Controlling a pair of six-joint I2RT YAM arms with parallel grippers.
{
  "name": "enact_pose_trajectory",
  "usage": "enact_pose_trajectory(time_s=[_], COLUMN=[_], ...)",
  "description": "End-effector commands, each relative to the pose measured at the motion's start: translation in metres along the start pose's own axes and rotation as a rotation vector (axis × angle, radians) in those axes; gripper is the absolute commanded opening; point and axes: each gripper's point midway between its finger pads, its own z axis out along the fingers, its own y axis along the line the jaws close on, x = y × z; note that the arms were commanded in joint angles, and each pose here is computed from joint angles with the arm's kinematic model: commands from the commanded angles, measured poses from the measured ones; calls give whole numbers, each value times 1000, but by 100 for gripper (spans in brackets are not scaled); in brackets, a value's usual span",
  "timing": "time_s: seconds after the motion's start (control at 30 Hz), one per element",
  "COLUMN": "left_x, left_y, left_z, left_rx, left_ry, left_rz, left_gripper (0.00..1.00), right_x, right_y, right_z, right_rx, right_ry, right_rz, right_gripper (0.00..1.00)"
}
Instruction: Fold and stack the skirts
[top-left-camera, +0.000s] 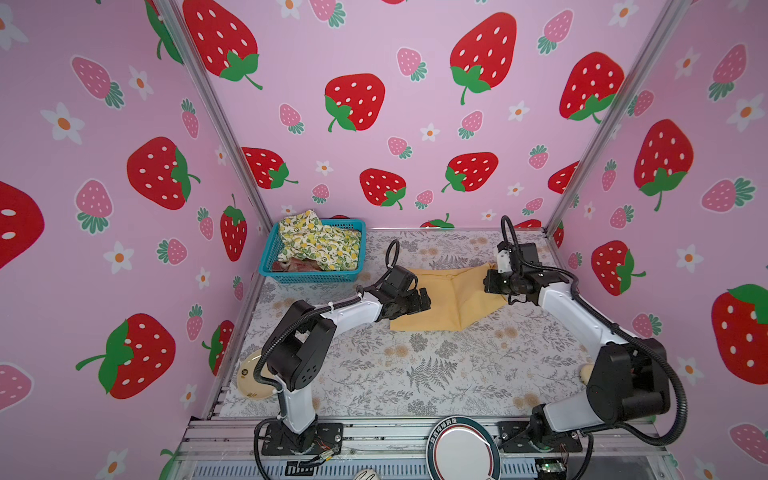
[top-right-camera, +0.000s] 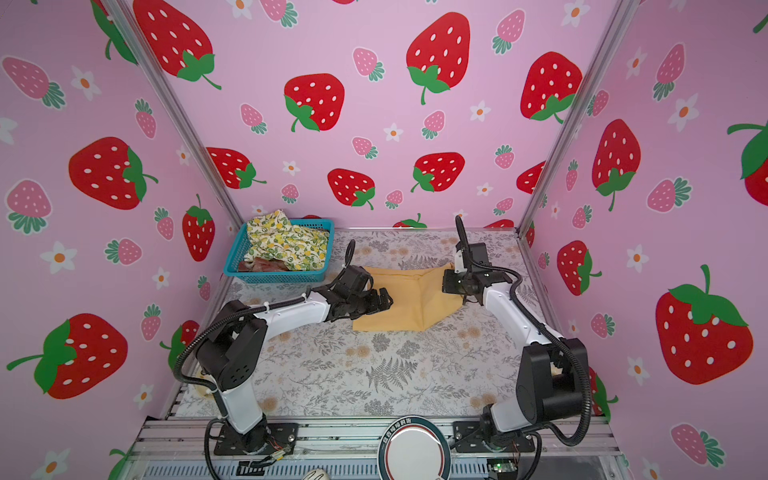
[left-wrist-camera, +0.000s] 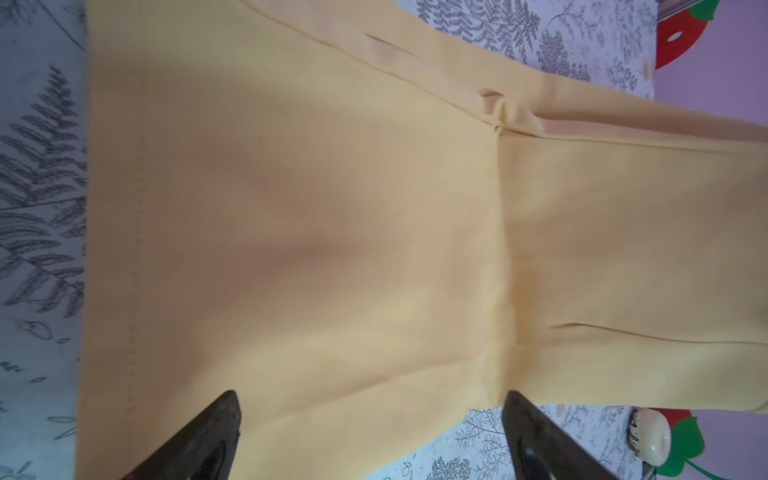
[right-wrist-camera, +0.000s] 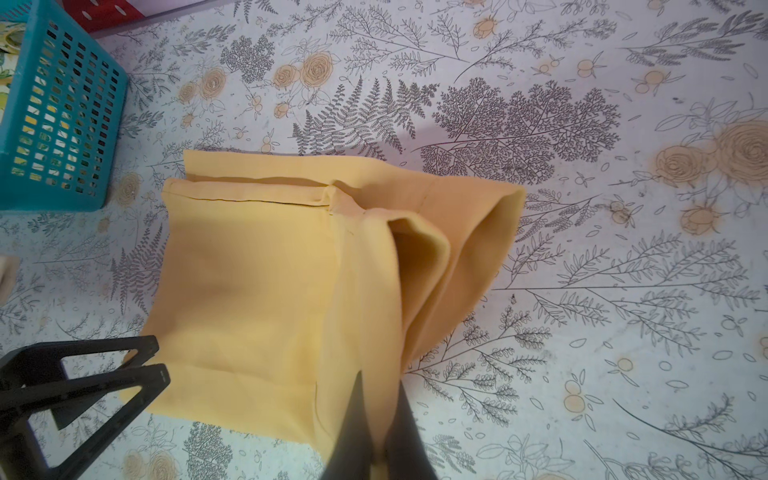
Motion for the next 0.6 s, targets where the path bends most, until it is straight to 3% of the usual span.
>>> enact_pose_trajectory(time_s=[0.0, 0.57], left_x=[1, 22], left_y=[21, 44], left_z=[4, 33], left_rx=[-84, -110], left_ry=[-4, 40], left_rz=[20, -6], left_gripper=[99, 99], right_x=[-9, -15], right_y=[6, 65], right_z=[-2, 14], right_rx=[-11, -152], right_ry=[-7, 34], right_rz=[-2, 39], right_gripper=[0, 0])
